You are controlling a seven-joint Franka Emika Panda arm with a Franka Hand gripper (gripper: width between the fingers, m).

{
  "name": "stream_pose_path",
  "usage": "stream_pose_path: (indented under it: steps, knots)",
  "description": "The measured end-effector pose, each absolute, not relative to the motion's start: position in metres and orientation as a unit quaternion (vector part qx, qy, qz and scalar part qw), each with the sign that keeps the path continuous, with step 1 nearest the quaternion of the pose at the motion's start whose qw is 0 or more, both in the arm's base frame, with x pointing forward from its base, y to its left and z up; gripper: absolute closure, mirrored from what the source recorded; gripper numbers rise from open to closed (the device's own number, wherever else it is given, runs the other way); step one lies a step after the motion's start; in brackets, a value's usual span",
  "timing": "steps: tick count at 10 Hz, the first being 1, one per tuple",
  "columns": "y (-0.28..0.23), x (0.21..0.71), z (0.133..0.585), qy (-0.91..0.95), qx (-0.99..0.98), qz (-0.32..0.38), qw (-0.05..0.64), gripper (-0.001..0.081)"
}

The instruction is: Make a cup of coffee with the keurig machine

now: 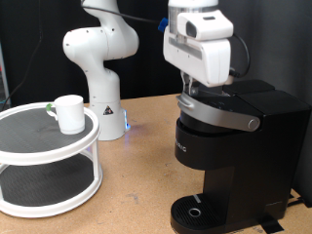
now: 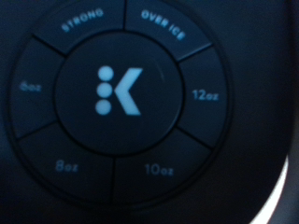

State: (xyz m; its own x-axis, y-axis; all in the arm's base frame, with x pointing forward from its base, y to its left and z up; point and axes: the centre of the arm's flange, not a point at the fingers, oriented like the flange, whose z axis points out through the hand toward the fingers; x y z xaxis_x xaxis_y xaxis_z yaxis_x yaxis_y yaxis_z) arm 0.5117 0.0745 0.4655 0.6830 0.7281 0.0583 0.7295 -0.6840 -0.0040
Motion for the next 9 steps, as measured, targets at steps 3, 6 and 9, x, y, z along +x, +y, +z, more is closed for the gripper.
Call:
stream_pose_path:
  steps: [3, 6, 9]
  knots:
    - [0.073, 0.508, 0.443, -0.396, -0.918, -0.029, 0.012, 0.0802]
    - [0.075, 0.506, 0.428, -0.397, -0.917, -0.034, 0.010, 0.0802]
    - [0.075, 0.506, 0.428, -0.397, -0.917, -0.036, 0.009, 0.0802]
